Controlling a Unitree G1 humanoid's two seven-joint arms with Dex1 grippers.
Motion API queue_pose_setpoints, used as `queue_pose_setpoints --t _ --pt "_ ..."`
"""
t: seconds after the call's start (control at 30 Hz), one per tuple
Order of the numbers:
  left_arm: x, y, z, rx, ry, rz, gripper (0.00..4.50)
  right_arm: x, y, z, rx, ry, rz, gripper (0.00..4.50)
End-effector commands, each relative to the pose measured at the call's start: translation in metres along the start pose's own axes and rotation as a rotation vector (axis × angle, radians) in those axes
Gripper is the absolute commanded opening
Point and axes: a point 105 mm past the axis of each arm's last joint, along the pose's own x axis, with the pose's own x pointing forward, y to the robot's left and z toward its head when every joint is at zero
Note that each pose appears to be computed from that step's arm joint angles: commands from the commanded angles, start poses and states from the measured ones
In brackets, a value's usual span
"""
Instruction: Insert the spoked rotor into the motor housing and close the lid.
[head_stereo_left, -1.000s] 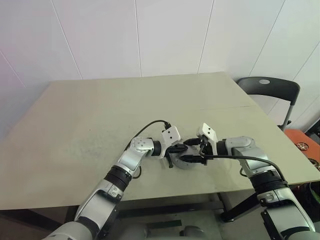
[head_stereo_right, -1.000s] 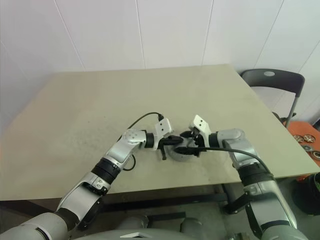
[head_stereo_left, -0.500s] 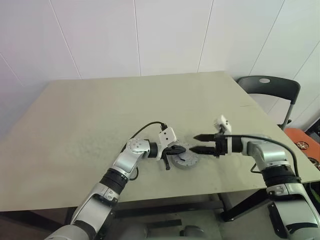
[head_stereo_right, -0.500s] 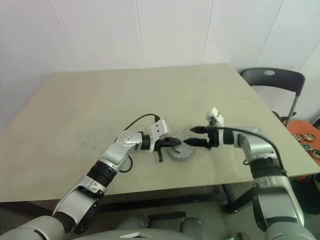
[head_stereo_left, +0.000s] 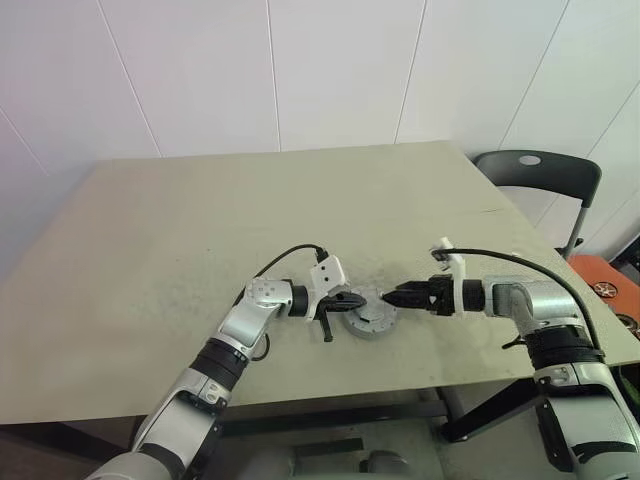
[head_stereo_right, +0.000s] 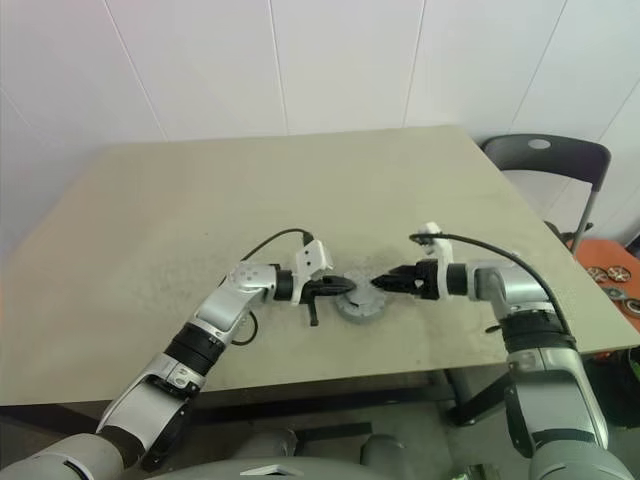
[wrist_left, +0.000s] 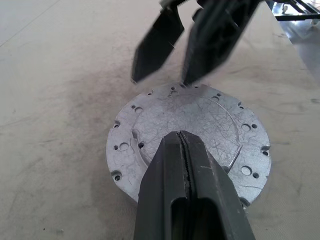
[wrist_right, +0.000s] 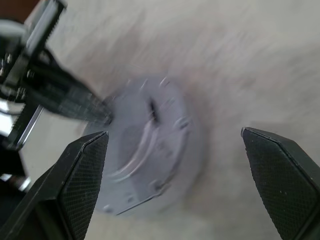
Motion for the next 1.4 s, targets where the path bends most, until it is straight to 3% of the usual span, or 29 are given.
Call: queue_pose_setpoints --t 0.03,0.3,0.47,0.57,0.7,0.8,0.9,1.1,1.3,1.4 --pt "-0.005 -0.006 -0.04 -0.074 0.129 0.004 0.0 0.005 0.016 0.002 -0.042 0.099 -0.003 4.46" --pt "-0.011 0.002 -0.033 -0.018 0.143 0.009 0.0 0.019 0.047 -0.005 -0.006 0.22 0.092 4.46" --pt "-0.017 0.006 -0.028 0.031 0.169 -0.022 0.0 0.034 0.09 0.0 0.127 0.238 0.311 4.46" --pt "-0.023 0.021 -0.019 0.092 0.196 -0.009 0.0 0.052 0.107 0.02 0.278 0.176 0.412 4.46" --pt "-0.024 0.035 -0.008 0.114 0.178 0.033 0.0 0.076 0.088 0.037 0.377 0.054 0.318 4.29" --pt "-0.023 0.034 -0.009 0.092 0.158 0.045 0.0 0.084 0.07 0.041 0.431 -0.041 0.251 3.55" --pt "-0.023 0.025 -0.018 0.063 0.158 0.033 0.0 0.083 0.06 0.029 0.43 -0.05 0.195 2.63" --pt "-0.023 0.022 -0.026 0.023 0.147 0.055 0.0 0.078 0.039 0.026 0.427 -0.076 0.091 2.56" --pt "-0.02 0.024 -0.024 0.023 0.137 0.075 0.0 0.077 0.039 0.03 0.385 -0.083 0.088 2.56" --pt "-0.018 0.034 -0.001 0.038 0.022 0.148 0.0 0.074 0.034 0.024 0.364 -0.055 0.068 2.56"
